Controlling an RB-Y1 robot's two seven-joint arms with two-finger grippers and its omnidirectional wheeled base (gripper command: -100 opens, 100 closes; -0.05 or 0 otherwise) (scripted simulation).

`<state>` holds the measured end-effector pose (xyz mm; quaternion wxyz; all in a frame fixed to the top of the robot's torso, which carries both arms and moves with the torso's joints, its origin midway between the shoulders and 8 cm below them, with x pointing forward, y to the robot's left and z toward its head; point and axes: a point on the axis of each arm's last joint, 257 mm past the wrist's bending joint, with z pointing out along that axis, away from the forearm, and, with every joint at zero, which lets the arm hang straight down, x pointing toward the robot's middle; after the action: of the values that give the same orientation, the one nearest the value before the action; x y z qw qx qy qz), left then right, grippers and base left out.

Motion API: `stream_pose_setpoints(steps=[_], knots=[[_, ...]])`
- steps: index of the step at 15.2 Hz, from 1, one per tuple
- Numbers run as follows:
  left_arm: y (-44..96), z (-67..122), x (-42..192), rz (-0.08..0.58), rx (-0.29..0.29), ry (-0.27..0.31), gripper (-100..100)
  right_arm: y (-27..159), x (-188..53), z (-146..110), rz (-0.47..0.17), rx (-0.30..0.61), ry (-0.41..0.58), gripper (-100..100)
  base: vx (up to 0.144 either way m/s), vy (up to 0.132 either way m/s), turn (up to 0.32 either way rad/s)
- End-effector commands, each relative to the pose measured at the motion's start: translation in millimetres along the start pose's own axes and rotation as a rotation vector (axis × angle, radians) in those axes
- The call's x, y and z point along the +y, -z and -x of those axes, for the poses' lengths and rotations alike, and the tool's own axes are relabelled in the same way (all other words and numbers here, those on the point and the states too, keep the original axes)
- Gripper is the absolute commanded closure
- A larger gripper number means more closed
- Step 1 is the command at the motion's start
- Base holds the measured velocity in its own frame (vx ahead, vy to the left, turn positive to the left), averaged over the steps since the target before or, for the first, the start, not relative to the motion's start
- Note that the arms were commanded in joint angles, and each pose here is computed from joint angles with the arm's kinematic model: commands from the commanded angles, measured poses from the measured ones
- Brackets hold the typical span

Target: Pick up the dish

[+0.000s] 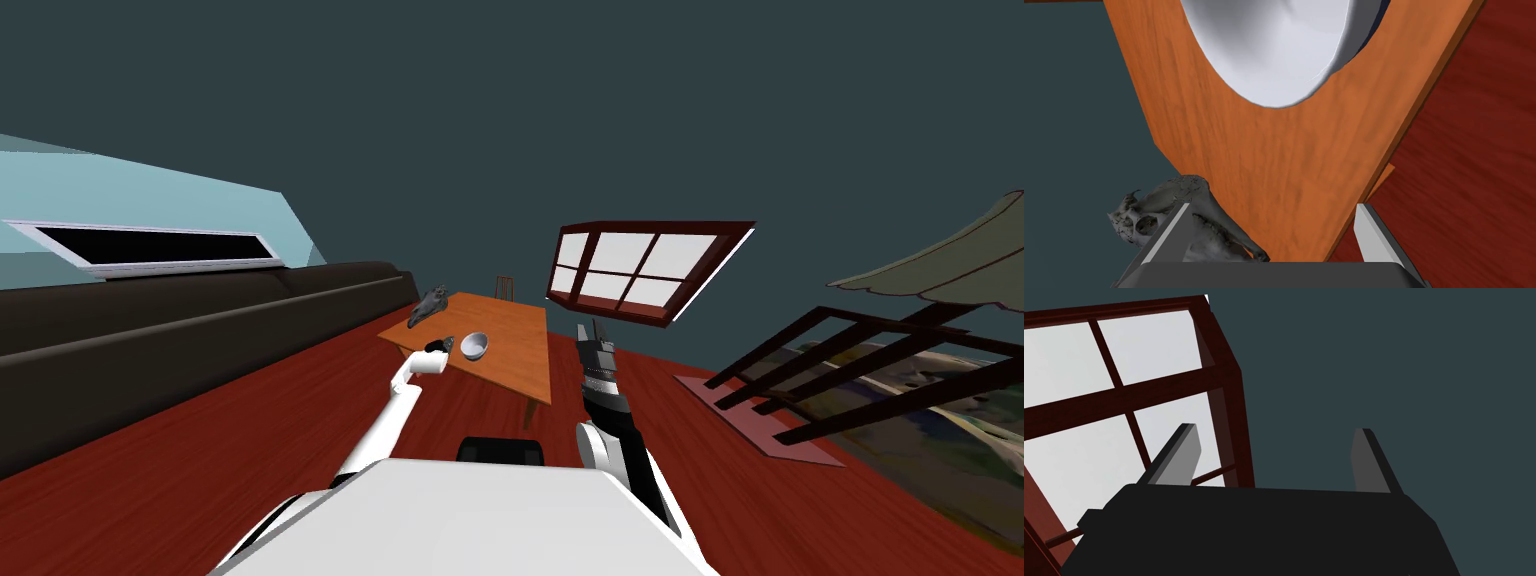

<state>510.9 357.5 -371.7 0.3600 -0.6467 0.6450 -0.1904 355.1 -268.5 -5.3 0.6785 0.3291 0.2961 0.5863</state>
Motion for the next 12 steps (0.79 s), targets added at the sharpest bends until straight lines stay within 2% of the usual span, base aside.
stream_pose_setpoints(steps=[1,2,4,7,9,12], knots=[[-4.0,-2.9,10.7,0.054,0.004,0.004,-100,0.0,0.0,0.0,0.0,0.0,0.0,0,0.016,-0.014,-0.084],[-8.0,-5.4,14.4,0.087,0.01,0.008,-100,0.0,0.0,0.0,0.0,0.0,0.0,0,0.022,-0.015,-0.118],[-7.4,-5.7,21.0,0.113,0.011,0.008,-100,0.0,0.0,0.0,0.0,0.0,0.0,0,0.022,-0.009,-0.083],[-11.9,-11.8,34.8,0.203,0.024,0.016,-100,0.0,0.0,0.0,0.0,0.0,0.0,0,0.018,-0.013,-0.089],[-10.8,-12.1,39.9,0.223,0.025,0.015,-100,0.0,0.0,0.0,0.0,0.0,0.0,0,0.016,-0.012,-0.07],[-12.1,-18.8,52.2,0.306,0.039,0.021,-100,0.0,0.0,0.0,0.0,0.0,0.0,0,0.016,-0.012,-0.081]])
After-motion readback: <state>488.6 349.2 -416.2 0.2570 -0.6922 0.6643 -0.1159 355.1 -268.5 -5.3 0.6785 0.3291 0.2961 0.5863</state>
